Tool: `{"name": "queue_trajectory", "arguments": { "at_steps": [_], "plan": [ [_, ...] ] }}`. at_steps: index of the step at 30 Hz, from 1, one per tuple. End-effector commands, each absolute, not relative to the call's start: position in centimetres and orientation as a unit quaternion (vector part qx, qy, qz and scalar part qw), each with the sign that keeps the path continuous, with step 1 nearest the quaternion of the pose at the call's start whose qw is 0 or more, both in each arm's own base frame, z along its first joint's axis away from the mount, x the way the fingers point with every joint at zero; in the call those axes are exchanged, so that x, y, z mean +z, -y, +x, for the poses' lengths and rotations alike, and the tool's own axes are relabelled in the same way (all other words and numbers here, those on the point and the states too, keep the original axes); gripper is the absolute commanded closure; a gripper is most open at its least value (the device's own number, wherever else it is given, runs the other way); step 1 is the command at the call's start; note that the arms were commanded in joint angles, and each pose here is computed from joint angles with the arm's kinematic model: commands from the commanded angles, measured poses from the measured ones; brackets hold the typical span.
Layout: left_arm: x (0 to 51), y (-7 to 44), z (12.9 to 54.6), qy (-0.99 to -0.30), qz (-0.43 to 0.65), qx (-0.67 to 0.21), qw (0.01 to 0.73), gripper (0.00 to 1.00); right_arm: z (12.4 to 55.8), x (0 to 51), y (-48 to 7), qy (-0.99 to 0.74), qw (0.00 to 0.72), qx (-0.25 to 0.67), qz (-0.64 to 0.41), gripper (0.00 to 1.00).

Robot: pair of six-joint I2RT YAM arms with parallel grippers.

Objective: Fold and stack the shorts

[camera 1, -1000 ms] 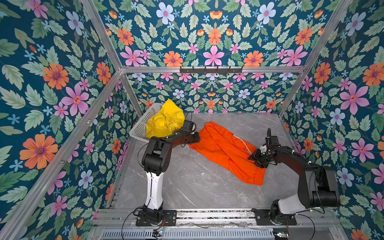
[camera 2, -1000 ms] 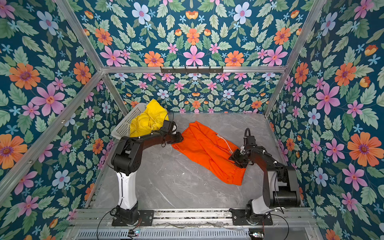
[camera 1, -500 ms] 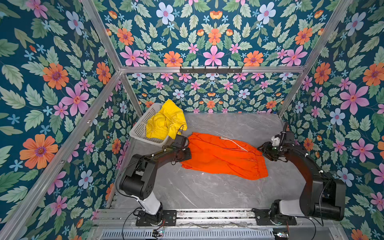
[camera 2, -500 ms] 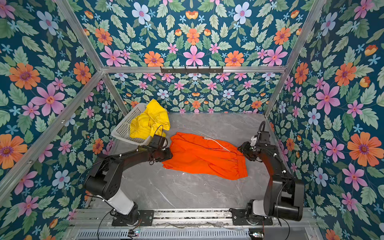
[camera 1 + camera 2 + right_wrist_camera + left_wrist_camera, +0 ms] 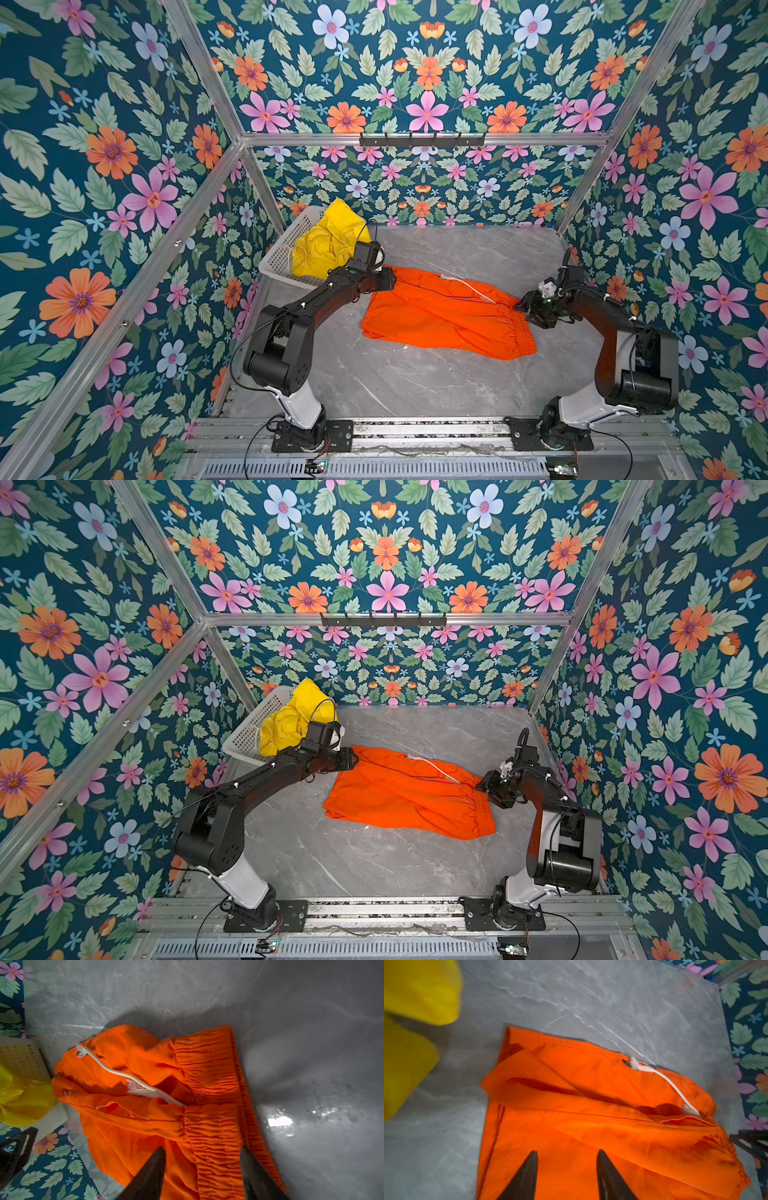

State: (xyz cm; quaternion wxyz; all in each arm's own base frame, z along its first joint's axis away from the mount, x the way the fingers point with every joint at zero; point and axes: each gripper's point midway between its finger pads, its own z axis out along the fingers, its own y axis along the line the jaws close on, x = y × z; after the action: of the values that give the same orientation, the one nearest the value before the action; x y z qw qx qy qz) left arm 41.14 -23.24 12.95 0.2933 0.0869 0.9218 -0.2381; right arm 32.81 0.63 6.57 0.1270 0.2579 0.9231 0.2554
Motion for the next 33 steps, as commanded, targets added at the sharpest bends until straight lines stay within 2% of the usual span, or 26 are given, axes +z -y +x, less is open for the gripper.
{"name": "queue_trajectory", "arguments": {
  "at_steps": [1, 5, 10, 17, 22, 28, 33],
  "plan": [
    [14.2, 26.1, 41.6, -0.892, 0.203, -0.262, 0.308, 0.51, 32.8, 6.8, 0.0, -0.929, 0.136, 0.235, 0.250, 0.41],
    [14.7, 29.5, 41.4, -0.850, 0.320, -0.273, 0.318, 0.50, 32.4, 8.3, 1.9, -0.927, 0.176, 0.196, 0.265, 0.38],
    [14.4, 33.3, 39.6, -0.773, 0.465, -0.287, 0.323, 0.47, 32.4, 8.2, 1.9, -0.925, 0.170, 0.212, 0.266, 0.37],
    [12.6, 36.1, 38.9, -0.724, 0.546, -0.301, 0.295, 0.44, 32.5, 7.0, -0.4, -0.914, 0.130, 0.285, 0.256, 0.38],
    [10.9, 37.5, 37.5, -0.685, 0.599, -0.305, 0.280, 0.44, 32.5, 6.3, -0.9, -0.909, 0.120, 0.302, 0.259, 0.40],
    [9.4, 38.6, 38.4, -0.676, 0.629, -0.265, 0.279, 0.41, 32.7, 6.3, -1.5, -0.902, 0.119, 0.323, 0.263, 0.58],
    [8.1, 39.4, 37.4, -0.656, 0.655, -0.277, 0.253, 0.41, 32.6, 6.4, -1.6, -0.901, 0.119, 0.325, 0.263, 0.67]
  ]
}}
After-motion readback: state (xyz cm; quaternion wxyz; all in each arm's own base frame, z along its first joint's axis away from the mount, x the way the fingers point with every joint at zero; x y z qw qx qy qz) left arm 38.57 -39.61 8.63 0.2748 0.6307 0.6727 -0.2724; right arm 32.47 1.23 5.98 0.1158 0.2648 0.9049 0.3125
